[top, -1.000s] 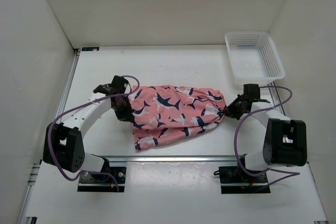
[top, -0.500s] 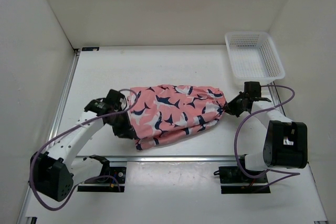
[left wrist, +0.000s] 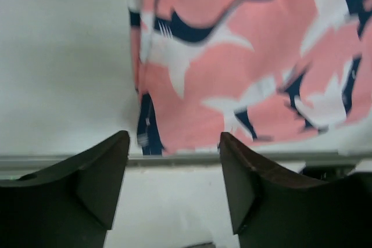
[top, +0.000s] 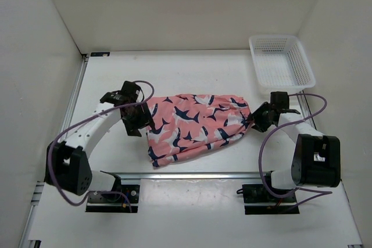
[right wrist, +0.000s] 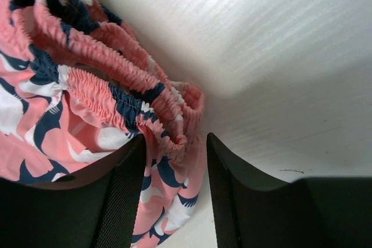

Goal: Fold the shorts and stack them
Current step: Fold the shorts

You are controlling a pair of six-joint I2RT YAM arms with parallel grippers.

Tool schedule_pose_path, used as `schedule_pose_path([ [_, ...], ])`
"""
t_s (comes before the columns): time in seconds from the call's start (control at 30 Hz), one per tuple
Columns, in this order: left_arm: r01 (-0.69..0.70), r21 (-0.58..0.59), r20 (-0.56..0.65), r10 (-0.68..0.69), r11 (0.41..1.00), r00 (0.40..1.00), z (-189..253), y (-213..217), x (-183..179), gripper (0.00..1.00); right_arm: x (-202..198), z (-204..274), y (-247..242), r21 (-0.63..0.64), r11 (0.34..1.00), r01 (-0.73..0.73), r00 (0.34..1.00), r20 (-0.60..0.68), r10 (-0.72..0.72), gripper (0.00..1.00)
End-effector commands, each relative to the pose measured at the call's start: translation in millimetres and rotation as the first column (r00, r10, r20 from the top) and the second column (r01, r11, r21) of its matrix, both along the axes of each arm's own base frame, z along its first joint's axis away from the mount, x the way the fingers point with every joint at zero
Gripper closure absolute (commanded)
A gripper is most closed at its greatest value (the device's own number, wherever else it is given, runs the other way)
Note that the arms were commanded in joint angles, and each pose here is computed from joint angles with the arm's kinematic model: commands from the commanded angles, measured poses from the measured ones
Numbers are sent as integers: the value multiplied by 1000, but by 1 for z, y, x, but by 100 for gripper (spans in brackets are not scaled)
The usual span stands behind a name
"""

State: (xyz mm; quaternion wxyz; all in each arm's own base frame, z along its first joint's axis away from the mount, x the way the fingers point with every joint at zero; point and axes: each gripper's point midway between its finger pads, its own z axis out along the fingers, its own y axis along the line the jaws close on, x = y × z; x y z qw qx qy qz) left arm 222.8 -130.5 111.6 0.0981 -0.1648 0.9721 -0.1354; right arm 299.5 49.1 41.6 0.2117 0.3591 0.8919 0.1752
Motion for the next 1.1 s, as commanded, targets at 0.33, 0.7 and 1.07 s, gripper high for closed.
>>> schedule_pose_path([
  [0.33, -61, 59, -77, 66, 996, 995, -67, 18, 42, 80, 5, -21, -12, -82, 995, -50, 998, -28, 48, 100],
  [0.7, -22, 54, -171, 31, 998, 985, -99, 6, 48, 89, 29, 82, 25, -300, 937, -180, 952, 188, 243, 100],
  [1.07, -21, 57, -179, 31, 998, 983, -102, 5, 50, 89, -38, 184, 269, -647, 371, -666, 273, 252, 928, 100],
])
